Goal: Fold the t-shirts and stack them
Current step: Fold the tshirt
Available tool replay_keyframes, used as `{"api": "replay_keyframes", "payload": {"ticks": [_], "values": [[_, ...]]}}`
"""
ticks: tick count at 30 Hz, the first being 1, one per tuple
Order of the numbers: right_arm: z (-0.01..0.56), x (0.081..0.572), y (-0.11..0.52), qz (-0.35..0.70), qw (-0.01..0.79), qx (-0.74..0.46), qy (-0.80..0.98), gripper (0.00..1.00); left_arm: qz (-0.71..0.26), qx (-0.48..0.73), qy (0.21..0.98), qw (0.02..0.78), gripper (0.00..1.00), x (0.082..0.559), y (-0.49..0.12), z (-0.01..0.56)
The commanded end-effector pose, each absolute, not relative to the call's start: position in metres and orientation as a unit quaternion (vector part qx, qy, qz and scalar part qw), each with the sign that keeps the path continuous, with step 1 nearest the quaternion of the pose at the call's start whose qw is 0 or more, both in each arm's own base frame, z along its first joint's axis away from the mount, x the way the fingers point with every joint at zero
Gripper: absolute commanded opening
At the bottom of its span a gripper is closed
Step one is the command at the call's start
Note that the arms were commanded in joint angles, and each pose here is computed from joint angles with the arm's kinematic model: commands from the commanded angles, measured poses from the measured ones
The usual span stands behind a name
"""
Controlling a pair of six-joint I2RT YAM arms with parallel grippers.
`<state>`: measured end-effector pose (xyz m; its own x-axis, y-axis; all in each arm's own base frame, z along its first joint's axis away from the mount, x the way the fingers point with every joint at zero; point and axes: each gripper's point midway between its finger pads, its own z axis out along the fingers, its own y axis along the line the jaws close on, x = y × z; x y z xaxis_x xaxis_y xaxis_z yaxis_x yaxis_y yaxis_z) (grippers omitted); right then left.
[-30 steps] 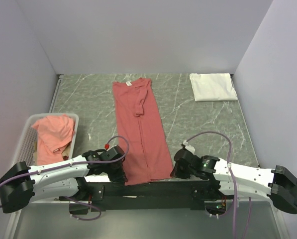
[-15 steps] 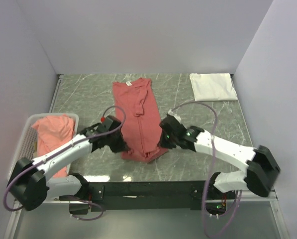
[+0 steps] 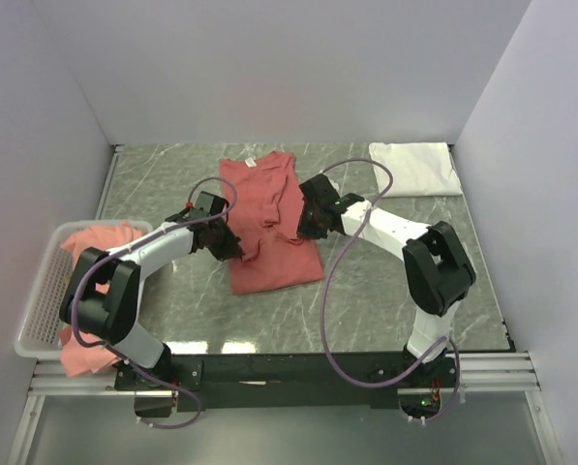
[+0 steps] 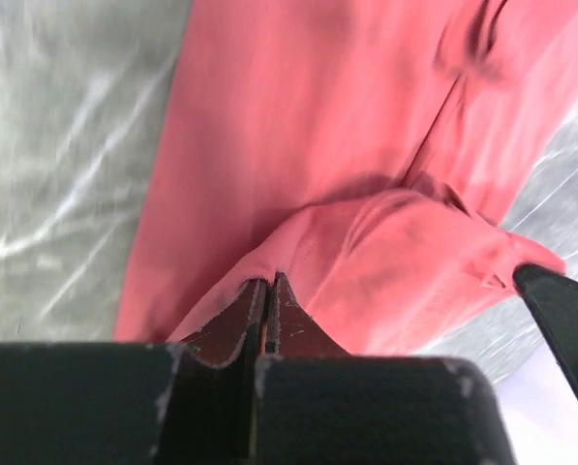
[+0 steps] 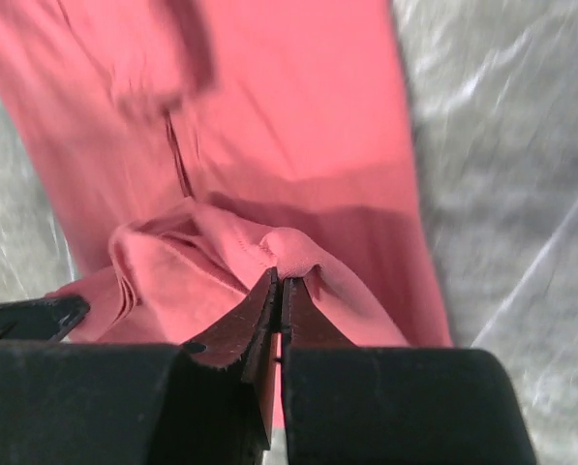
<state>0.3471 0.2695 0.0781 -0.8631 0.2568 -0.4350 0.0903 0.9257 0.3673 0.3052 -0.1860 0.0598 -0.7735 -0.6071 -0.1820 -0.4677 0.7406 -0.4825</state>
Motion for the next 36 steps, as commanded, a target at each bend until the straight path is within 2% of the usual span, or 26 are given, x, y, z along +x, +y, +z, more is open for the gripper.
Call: {"api": "replay_keyframes", "payload": {"ticks": [1,9,36], "values": [[0.102,0.381,0.276,0.196,0.280,0.090,0.935,0.00,-0.250,-0.296,0.895,0.219,0.01,0.347,-0.191,0.090],[0.095,0.414,0.269,0.189,0.280,0.103,0.935,0.00,-0.250,-0.321,0.887,0.219,0.01,0.373,-0.179,0.085],[0.096,0.432,0.262,0.210,0.287,0.108,0.928,0.00,-0.266,-0.332,0.878,0.222,0.01,0.395,-0.162,0.087]]}}
